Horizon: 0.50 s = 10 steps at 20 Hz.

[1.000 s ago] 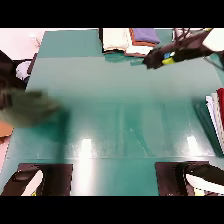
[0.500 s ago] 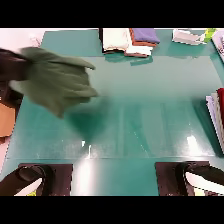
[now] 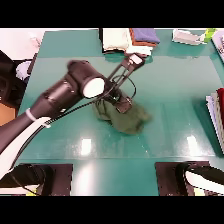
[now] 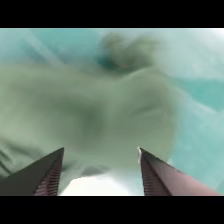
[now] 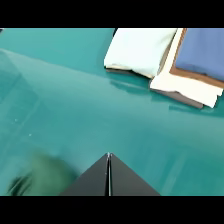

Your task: Fold the shirts.

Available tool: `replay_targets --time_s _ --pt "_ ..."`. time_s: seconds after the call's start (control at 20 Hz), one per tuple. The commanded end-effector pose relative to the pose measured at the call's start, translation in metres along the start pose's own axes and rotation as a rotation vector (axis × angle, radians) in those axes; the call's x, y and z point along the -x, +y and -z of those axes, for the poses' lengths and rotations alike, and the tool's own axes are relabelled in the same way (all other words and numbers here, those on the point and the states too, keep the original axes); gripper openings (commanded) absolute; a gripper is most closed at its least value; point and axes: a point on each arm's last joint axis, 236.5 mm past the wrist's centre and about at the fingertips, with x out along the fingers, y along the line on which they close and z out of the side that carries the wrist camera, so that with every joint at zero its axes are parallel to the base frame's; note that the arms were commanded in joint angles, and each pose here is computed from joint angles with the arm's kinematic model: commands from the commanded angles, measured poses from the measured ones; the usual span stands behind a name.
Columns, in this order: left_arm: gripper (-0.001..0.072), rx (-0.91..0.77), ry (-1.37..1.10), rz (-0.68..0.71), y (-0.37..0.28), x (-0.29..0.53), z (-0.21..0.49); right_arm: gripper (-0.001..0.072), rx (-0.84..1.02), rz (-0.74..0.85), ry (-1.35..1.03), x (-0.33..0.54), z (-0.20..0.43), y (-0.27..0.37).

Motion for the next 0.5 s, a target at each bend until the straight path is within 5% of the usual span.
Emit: replay_targets --time_s 0.0,0.2,0.45 --pt "0.056 0.051 0.079 -0.057 0.042 -0.016 0.016 0.0022 -0.002 0.0 0.044 0.001 0.01 0.0" --pt "0.0561 0.319 0.199 -0.174 0.158 0.006 0.069 0.0023 -0.002 -0.001 0.055 0.001 0.013 0.0" --pt "0.0561 0.436 0.196 -0.171 0.192 -0.041 0.11 0.0023 -0.002 -0.001 0.057 0.0 0.013 0.0"
